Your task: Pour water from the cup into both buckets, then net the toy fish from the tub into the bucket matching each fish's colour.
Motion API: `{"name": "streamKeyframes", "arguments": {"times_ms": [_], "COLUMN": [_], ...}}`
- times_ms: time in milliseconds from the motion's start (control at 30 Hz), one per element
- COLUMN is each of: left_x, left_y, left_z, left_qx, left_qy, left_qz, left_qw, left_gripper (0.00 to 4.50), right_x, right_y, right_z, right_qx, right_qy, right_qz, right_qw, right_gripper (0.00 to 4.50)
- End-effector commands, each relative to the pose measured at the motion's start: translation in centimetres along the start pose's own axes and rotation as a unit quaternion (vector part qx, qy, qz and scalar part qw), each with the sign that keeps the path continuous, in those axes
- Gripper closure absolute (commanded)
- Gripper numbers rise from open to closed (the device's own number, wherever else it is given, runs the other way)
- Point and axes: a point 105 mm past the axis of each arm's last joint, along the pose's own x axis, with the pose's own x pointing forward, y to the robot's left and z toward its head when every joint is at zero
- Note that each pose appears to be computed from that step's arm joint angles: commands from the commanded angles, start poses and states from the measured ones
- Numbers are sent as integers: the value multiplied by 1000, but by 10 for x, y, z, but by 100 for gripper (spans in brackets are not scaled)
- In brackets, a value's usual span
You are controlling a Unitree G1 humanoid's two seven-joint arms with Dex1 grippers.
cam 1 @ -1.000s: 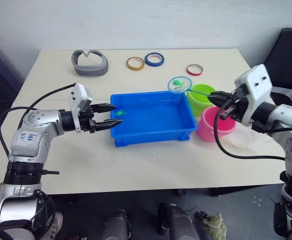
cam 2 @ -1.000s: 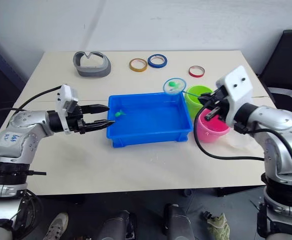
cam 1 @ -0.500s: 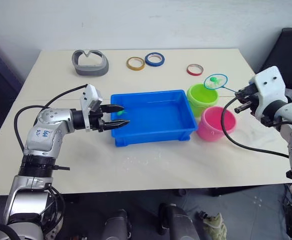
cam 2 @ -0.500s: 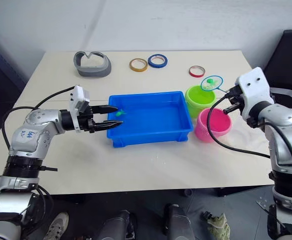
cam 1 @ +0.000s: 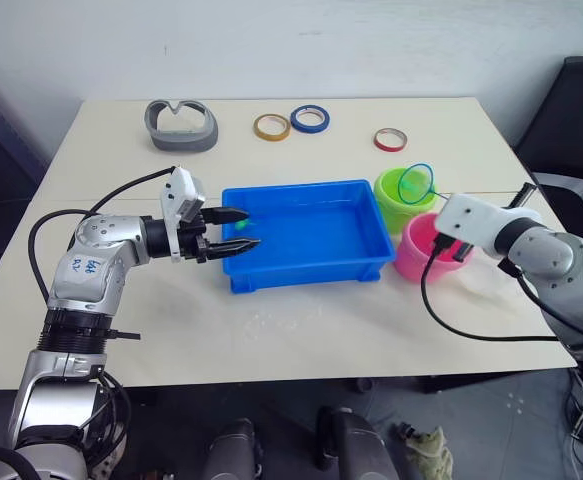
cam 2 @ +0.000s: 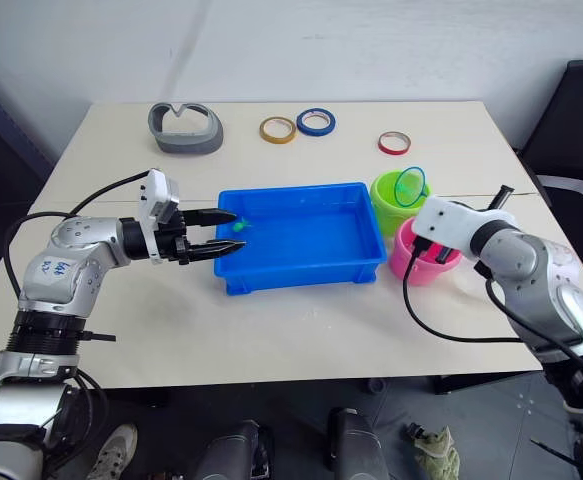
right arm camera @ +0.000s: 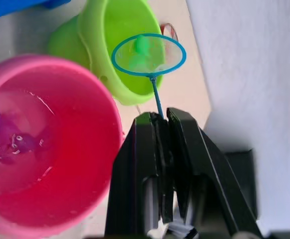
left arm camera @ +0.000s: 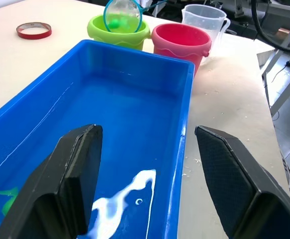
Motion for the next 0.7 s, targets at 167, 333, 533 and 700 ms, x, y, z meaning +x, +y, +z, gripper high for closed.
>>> {"name": "streamKeyframes", "arguments": {"times_ms": [167, 333, 533, 700], "left_x": [-3, -6, -17, -23], "left_y": [-1, -2, -2, -7], "left_z": [10, 9, 7, 1], "left_qx": [22, 22, 17, 8], "left_qy": [-14, -14, -16, -12], "left_qz": [1, 9, 41, 51], "left_qw": [1000, 1000, 999, 999], "left_gripper": [122, 122, 122, 122], "right_x": [-6, -10, -23, -30], "right_y": [-16, -23, -44, -31], "right_z": [7, 10, 33, 64], "right_qx": [-136, -110, 6, 109], "right_qy": [-11, -14, -63, -137], "right_qz": [-37, -50, -62, -11], "right_qw": [990, 993, 996, 984], "right_gripper": [450, 450, 450, 450]}}
